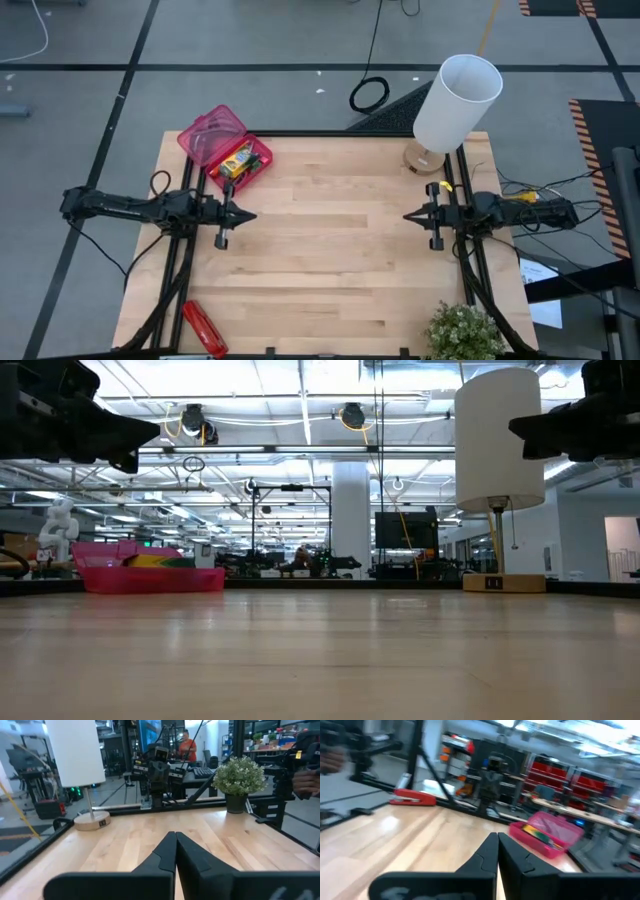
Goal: Pack school essentials
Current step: Return to Home Position
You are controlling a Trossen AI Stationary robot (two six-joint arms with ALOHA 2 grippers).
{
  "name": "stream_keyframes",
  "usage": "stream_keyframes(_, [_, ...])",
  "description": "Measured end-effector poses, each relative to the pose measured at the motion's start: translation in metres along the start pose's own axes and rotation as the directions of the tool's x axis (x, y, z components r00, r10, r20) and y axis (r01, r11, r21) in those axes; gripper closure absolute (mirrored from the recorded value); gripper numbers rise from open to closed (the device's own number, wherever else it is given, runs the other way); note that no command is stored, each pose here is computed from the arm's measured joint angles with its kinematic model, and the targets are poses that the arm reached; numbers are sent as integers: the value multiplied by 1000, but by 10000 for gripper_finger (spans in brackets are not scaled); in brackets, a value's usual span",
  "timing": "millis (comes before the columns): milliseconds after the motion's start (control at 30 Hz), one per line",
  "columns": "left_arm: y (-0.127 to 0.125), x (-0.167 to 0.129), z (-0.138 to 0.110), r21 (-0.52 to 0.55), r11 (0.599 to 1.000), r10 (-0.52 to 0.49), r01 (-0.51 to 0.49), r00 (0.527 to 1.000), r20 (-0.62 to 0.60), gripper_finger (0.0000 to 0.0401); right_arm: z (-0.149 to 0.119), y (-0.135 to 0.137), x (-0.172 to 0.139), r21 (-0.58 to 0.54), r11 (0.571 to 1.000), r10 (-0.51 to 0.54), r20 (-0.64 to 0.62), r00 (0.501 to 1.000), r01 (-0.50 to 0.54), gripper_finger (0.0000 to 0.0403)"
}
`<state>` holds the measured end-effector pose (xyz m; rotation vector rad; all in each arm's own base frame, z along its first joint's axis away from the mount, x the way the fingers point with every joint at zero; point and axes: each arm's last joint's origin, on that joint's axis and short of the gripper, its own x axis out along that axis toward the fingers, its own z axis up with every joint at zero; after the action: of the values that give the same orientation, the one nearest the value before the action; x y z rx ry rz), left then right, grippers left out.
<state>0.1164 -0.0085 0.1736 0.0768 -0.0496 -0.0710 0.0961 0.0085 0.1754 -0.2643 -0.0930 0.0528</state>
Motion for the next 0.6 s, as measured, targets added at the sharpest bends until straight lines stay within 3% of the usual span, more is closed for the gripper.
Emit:
stream_keyframes(100, [0, 0, 1, 36, 999, 1, -1, 1000, 12, 397, 0, -1, 0, 3, 999, 52, 14, 999, -52, 403])
stream_keyframes(600, [0, 0, 1, 50, 999, 1, -2, 1000, 14, 396, -2, -10, 0, 12, 993, -113, -23, 993, 114, 403])
